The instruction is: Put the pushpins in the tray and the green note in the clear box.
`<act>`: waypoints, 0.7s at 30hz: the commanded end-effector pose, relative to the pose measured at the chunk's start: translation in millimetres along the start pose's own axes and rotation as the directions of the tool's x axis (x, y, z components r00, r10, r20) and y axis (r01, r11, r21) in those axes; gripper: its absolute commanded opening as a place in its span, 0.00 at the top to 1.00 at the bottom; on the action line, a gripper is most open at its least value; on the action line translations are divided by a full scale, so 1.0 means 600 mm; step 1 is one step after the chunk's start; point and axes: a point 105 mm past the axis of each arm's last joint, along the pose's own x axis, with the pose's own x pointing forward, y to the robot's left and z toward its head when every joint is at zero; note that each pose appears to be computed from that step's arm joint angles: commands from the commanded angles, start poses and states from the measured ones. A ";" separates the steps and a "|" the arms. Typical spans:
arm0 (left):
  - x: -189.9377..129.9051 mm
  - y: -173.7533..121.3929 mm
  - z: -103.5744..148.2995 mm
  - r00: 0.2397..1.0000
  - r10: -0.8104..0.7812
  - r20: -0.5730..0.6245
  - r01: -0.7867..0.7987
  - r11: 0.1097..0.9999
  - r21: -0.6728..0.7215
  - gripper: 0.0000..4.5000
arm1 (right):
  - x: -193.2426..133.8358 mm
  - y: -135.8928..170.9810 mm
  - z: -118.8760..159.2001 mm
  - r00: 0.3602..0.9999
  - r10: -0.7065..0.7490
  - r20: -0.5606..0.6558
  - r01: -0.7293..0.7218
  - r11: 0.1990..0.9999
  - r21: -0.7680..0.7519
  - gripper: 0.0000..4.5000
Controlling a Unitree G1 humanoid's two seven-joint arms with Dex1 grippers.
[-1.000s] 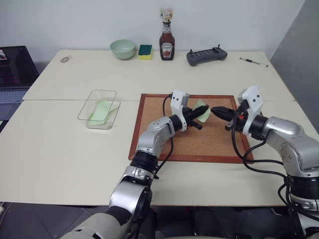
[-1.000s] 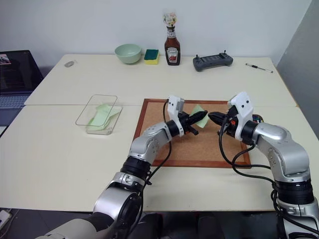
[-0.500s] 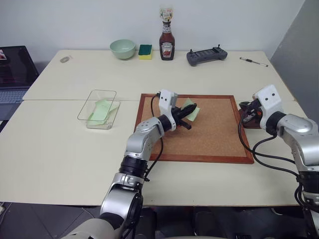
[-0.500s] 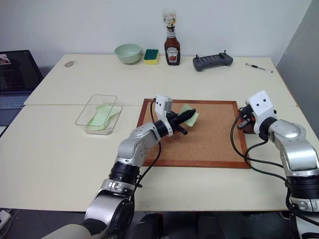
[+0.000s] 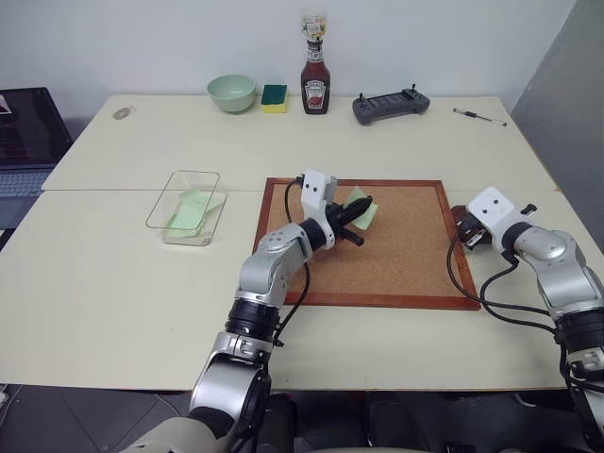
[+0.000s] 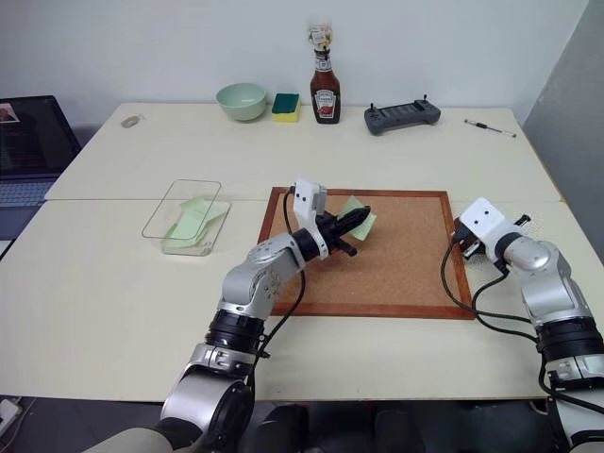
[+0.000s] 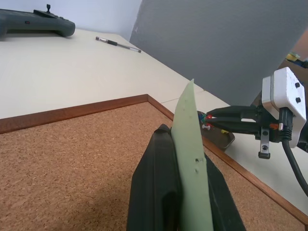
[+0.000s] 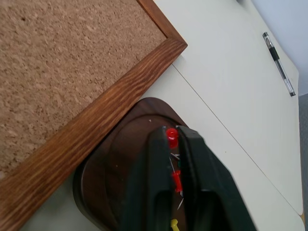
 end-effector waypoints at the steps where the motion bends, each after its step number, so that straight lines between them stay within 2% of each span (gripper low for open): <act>1: 0.004 -0.015 0.027 0.998 -0.029 0.049 0.027 0.999 0.033 1.00 | -0.006 -0.028 0.018 0.998 -0.051 0.038 0.052 0.999 -0.005 0.68; 15: 0.008 -0.014 0.029 0.998 -0.030 0.051 0.028 0.998 0.048 1.00 | -0.009 -0.027 0.014 0.999 -0.038 0.030 0.037 0.999 0.025 0.03; 21: 0.008 -0.014 0.031 0.998 -0.031 0.054 0.028 0.998 0.051 1.00 | -0.012 -0.034 0.021 0.998 -0.050 0.049 0.048 0.998 0.045 0.01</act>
